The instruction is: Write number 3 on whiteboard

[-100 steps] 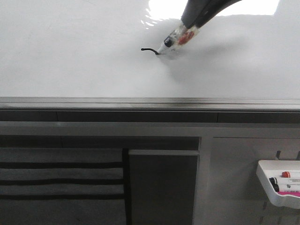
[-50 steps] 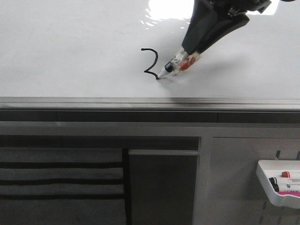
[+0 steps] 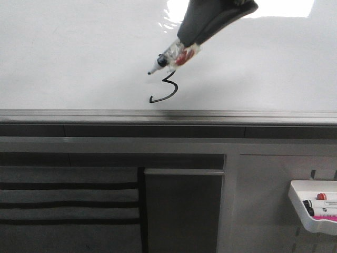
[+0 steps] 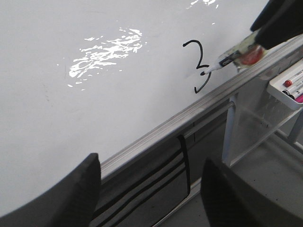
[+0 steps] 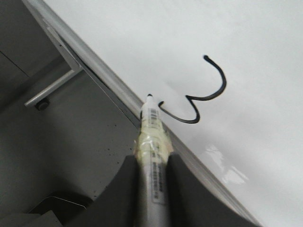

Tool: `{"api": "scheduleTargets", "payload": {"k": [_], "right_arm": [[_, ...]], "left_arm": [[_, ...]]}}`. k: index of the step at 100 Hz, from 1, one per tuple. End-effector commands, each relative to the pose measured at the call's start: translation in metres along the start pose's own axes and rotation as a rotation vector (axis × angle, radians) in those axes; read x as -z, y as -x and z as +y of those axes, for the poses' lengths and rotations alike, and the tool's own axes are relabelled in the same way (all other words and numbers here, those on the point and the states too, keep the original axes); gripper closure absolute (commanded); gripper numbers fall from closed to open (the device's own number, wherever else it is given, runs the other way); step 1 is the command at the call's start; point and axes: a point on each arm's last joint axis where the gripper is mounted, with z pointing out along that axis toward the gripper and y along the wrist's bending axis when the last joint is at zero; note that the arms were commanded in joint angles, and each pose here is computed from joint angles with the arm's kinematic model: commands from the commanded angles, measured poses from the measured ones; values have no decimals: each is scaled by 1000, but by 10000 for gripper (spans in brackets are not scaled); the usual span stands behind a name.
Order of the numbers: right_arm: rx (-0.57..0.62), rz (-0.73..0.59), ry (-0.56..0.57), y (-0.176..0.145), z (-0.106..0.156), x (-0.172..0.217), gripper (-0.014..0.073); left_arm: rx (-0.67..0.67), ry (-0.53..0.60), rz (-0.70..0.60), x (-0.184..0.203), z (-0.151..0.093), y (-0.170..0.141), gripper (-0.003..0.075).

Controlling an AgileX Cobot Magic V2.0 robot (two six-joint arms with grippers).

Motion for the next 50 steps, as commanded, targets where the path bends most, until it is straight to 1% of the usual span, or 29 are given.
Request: {"api": "scheduleTargets", "payload": {"k": [1, 14, 20, 36, 50], "right_arm": [[76, -144, -15, 8, 16, 41, 568], [153, -165, 12, -9, 34, 59, 568], [164, -169, 21, -15, 39, 65, 568], [171, -157, 35, -25, 43, 76, 568], [173, -130, 50, -27, 44, 76, 568]], "left_arm": [[29, 39, -90, 4, 5, 14, 295], [29, 39, -90, 4, 5, 14, 294], [29, 39, -90, 4, 5, 14, 294], [29, 39, -90, 4, 5, 14, 295], [30, 39, -91, 5, 5, 14, 295]]}}
